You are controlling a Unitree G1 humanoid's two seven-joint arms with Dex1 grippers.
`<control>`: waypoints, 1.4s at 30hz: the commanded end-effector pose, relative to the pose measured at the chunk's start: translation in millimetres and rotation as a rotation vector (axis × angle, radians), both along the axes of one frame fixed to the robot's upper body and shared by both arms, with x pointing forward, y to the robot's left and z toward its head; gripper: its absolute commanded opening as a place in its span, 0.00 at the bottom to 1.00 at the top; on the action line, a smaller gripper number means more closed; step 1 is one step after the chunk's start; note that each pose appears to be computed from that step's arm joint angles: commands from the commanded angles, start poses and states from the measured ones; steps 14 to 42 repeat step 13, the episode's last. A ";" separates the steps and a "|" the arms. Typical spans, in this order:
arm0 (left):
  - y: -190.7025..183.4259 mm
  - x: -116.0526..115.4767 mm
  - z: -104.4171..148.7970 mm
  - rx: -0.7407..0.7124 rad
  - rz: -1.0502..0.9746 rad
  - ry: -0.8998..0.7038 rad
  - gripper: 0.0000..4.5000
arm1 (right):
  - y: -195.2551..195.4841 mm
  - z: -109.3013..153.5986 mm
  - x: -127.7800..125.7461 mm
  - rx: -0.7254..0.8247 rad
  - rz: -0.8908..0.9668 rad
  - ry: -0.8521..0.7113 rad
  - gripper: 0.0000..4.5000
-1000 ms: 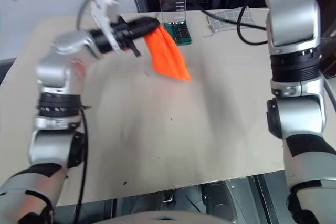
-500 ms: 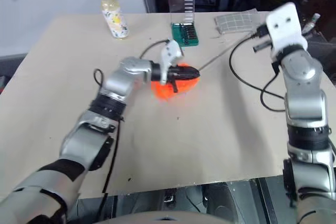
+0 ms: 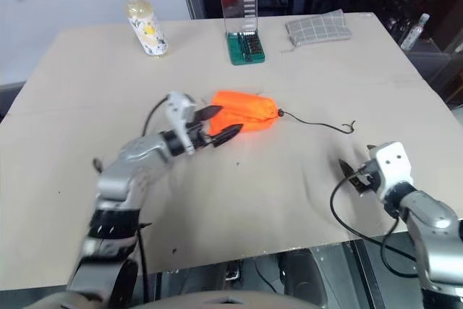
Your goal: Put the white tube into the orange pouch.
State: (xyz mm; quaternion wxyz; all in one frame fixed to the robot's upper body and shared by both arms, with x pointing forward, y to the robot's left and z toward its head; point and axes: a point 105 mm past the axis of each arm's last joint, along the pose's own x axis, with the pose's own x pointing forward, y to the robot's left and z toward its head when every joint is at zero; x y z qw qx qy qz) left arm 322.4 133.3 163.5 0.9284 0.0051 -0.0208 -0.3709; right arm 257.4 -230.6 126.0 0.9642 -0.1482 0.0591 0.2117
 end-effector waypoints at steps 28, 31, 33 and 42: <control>78.1 -78.5 -15.2 0.084 0.189 0.069 1.00 | 5.6 16.1 -43.0 -0.012 0.090 -0.028 0.99; 78.1 -78.5 -15.2 0.084 0.189 0.069 1.00 | 5.6 16.1 -43.0 -0.012 0.090 -0.028 0.99; 78.1 -78.5 -15.2 0.084 0.189 0.069 1.00 | 5.6 16.1 -43.0 -0.012 0.090 -0.028 0.99; 78.1 -78.5 -15.2 0.084 0.189 0.069 1.00 | 5.6 16.1 -43.0 -0.012 0.090 -0.028 0.99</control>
